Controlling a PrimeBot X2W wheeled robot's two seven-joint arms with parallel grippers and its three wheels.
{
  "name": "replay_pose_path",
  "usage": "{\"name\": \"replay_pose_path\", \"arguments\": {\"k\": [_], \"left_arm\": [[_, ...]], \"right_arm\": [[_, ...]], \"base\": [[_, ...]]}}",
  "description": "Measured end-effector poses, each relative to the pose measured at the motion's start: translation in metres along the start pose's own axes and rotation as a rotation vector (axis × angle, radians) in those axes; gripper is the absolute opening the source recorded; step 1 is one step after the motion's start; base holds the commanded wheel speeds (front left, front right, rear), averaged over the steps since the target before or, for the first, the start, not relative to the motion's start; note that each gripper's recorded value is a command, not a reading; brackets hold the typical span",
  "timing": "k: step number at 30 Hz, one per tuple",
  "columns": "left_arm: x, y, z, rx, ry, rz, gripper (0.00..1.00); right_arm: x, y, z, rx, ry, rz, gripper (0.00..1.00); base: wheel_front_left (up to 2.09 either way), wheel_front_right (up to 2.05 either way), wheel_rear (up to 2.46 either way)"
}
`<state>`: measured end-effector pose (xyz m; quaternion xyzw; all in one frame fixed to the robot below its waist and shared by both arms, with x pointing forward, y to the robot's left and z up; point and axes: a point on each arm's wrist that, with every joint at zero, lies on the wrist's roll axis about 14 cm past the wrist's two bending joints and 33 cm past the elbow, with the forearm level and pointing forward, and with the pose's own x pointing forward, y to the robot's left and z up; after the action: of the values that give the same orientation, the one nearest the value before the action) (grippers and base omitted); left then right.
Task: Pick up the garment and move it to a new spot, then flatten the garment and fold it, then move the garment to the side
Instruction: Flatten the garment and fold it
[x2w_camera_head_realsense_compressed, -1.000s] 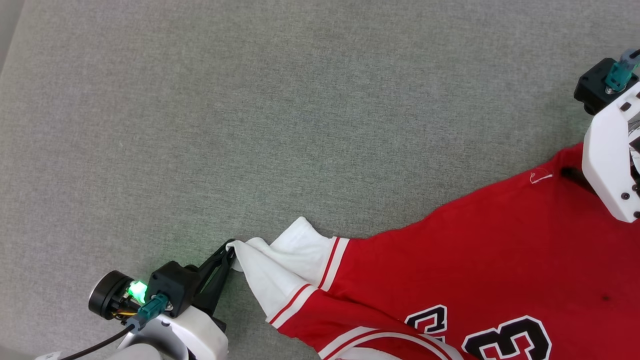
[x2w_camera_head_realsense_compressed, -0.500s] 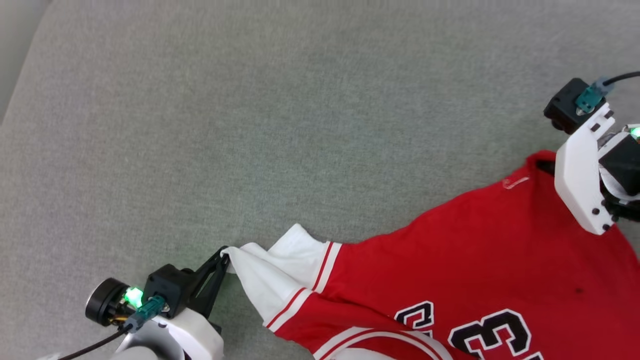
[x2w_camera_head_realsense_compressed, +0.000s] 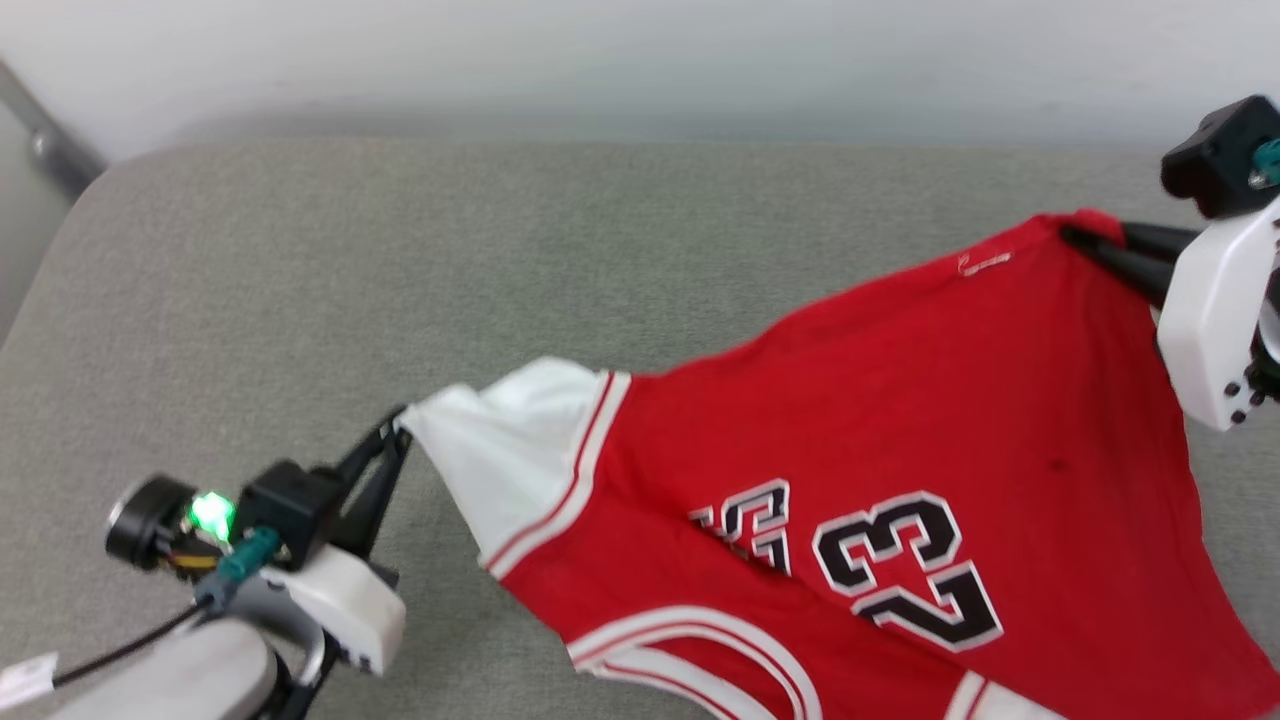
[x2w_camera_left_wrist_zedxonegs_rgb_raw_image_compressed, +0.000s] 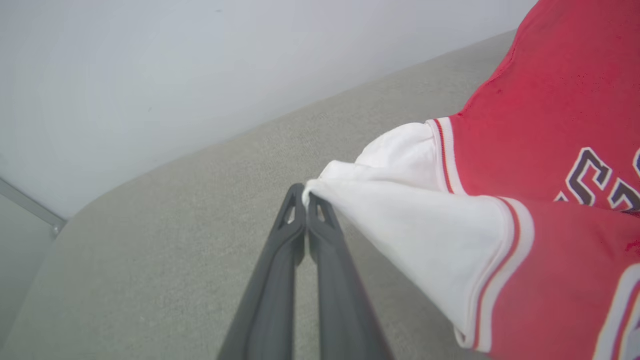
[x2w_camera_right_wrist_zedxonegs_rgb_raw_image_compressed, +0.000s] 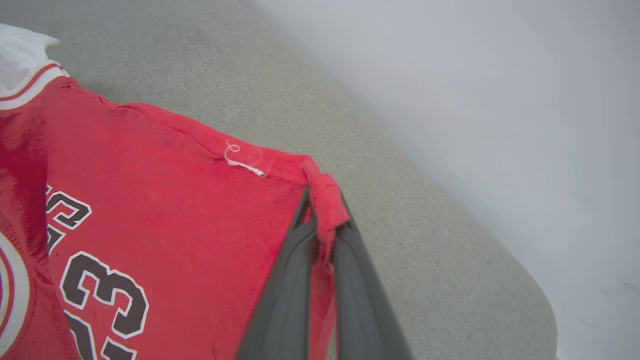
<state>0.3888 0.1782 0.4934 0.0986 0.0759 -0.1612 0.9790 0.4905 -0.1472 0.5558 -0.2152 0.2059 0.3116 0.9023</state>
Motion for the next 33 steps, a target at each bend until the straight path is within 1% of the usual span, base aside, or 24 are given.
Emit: {"name": "replay_pose_path", "arguments": {"k": [6, 7, 12, 13, 14, 15, 20, 24, 31, 33], "left_arm": [[0.037, 0.007, 0.084, 0.11, -0.213, -0.032, 0.0], [0.044, 0.008, 0.095, 0.136, -0.24, -0.035, 0.0], [0.081, 0.023, 0.155, 0.198, -0.374, -0.019, 0.0], [0.088, 0.028, 0.169, 0.209, -0.408, -0.009, 0.0], [0.103, 0.035, 0.196, 0.234, -0.471, 0.004, 0.0], [0.103, 0.035, 0.196, 0.234, -0.471, 0.004, 0.0], [0.139, 0.04, 0.246, 0.328, -0.58, -0.003, 0.0], [0.165, 0.056, 0.28, 0.402, -0.644, 0.034, 0.0], [0.196, 0.079, 0.325, 0.465, -0.718, 0.098, 0.0], [0.201, 0.083, 0.339, 0.475, -0.744, 0.113, 0.0]], "right_arm": [[-0.039, -0.038, 0.045, -0.016, -0.165, -0.14, 0.0], [-0.042, -0.044, 0.052, -0.025, -0.187, -0.16, 0.0], [-0.043, -0.071, 0.091, -0.066, -0.292, -0.239, 0.0], [-0.044, -0.079, 0.099, -0.076, -0.316, -0.262, 0.0], [-0.043, -0.094, 0.116, -0.095, -0.354, -0.308, 0.0], [-0.043, -0.094, 0.116, -0.095, -0.354, -0.308, 0.0], [-0.033, -0.128, 0.15, -0.123, -0.445, -0.401, 0.0], [-0.021, -0.154, 0.168, -0.159, -0.475, -0.474, 0.0], [-0.005, -0.186, 0.202, -0.216, -0.526, -0.564, 0.0], [-0.002, -0.193, 0.214, -0.209, -0.556, -0.577, 0.0]], "base": [[0.0, 0.0, 0.0], [0.0, 0.0, 0.0], [0.0, 0.0, 0.0], [0.0, 0.0, 0.0], [0.0, 0.0, 0.0], [0.0, 0.0, 0.0], [0.0, 0.0, 0.0], [0.0, 0.0, 0.0], [0.0, 0.0, 0.0], [0.0, 0.0, 0.0]]}}
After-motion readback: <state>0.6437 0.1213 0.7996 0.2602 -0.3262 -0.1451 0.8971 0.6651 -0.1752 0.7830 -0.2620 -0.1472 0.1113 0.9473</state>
